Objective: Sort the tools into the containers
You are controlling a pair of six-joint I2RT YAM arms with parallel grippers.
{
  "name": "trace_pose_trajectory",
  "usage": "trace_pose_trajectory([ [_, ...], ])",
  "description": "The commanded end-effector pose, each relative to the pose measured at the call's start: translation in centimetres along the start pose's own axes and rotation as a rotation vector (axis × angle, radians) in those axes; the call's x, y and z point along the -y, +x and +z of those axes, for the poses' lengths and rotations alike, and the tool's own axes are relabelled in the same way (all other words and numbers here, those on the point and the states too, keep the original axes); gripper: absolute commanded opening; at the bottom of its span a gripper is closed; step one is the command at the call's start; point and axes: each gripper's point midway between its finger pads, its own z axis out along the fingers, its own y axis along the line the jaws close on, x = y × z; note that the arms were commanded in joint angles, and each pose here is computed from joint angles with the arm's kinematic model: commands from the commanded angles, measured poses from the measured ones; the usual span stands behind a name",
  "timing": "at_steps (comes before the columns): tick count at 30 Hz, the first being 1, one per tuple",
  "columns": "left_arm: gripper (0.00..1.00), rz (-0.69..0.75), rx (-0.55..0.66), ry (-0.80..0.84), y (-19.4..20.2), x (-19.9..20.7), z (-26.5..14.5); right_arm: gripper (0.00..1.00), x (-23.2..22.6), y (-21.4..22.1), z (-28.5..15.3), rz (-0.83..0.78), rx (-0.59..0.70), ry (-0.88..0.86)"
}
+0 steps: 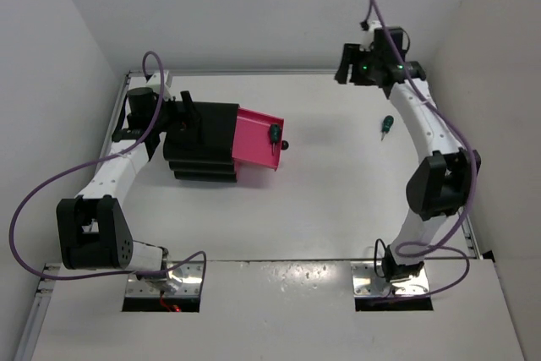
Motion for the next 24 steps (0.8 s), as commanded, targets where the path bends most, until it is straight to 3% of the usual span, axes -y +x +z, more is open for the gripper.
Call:
trace_pose_trajectory([
  [1,1.00,-0.018,-0.355,-0.091,10.3,-2.4,-1.0,0.66,10.2,4.7,1.2,0.108,-0.143,0.298],
  [4,1.00,-0.016,-0.345,-0.089,10.0,-2.3,-1.2,0.66,15.3,8.4,2.3,0.193,-0.258,0.358],
  [9,1.00,-0.014,-0.336,-0.088,9.7,-2.2,-1.3,0.66,19.9,12.6,4.1,0.230,-0.359,0.425],
  [24,1.00,-0.014,-0.336,-0.088,9.7,-2.2,-1.3,0.66,25.8,16.3,6.3,0.275,-0.378,0.587],
])
